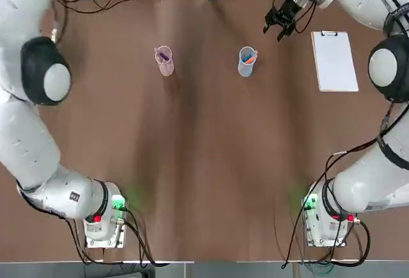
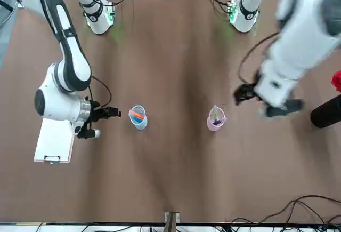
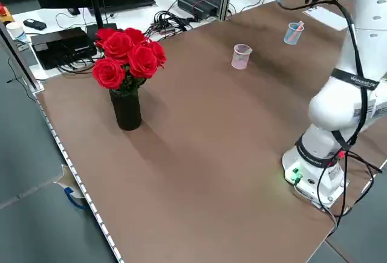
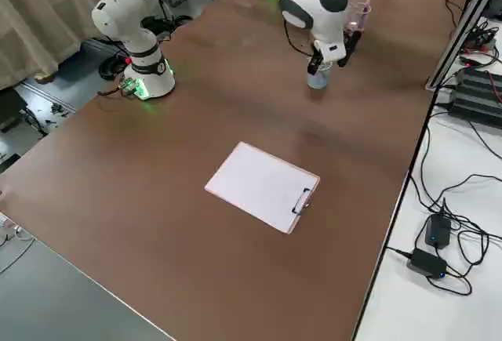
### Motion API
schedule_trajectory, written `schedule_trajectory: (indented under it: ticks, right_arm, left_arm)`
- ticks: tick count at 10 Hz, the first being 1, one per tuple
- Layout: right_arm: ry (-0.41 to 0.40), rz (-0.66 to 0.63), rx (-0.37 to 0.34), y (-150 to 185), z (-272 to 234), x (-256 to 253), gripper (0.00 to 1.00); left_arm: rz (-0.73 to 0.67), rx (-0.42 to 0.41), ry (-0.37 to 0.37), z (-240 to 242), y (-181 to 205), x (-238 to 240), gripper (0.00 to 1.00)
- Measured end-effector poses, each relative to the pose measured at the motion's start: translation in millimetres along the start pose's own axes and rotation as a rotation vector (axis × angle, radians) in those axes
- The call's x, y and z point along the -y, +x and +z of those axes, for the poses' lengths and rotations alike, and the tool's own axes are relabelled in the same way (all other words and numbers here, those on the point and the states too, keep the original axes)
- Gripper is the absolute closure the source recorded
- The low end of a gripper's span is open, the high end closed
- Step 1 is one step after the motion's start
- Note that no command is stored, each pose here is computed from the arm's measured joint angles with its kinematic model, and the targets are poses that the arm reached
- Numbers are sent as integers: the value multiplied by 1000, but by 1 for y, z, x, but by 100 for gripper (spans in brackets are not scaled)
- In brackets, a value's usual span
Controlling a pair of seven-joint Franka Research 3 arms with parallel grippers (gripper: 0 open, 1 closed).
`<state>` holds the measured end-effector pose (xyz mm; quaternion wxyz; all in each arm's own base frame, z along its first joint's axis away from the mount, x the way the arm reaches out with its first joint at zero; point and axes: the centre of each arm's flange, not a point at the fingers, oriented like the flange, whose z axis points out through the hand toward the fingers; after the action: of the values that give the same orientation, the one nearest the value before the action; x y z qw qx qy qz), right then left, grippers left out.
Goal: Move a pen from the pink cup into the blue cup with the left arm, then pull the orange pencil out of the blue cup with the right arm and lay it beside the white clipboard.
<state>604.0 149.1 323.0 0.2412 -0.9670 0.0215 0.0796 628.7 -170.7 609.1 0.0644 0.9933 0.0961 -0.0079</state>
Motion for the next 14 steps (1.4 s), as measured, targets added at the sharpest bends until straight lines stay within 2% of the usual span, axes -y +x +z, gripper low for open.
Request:
schedule_trajectory:
  ticks: [2, 5, 8, 10, 14]
  right_arm:
    - [85, -1, -49, -27, 10, -9, 0]
    - [105, 4, -135, -37, 25, -11, 0]
    - [173, -16, -185, -46, 45, -17, 7]
    - [192, -27, -213, -48, 48, -16, 16]
    - [179, -26, -224, -51, 58, -15, 36]
  left_arm:
    - [50, -13, 1, -25, 8, 53, 0]
    - [117, -31, 32, -47, -8, 116, 0]
    - [151, -99, 100, -38, -44, 122, 0]
    - [201, -76, 111, -31, -64, 124, 0]
    - [210, -55, 115, -23, -66, 124, 0]
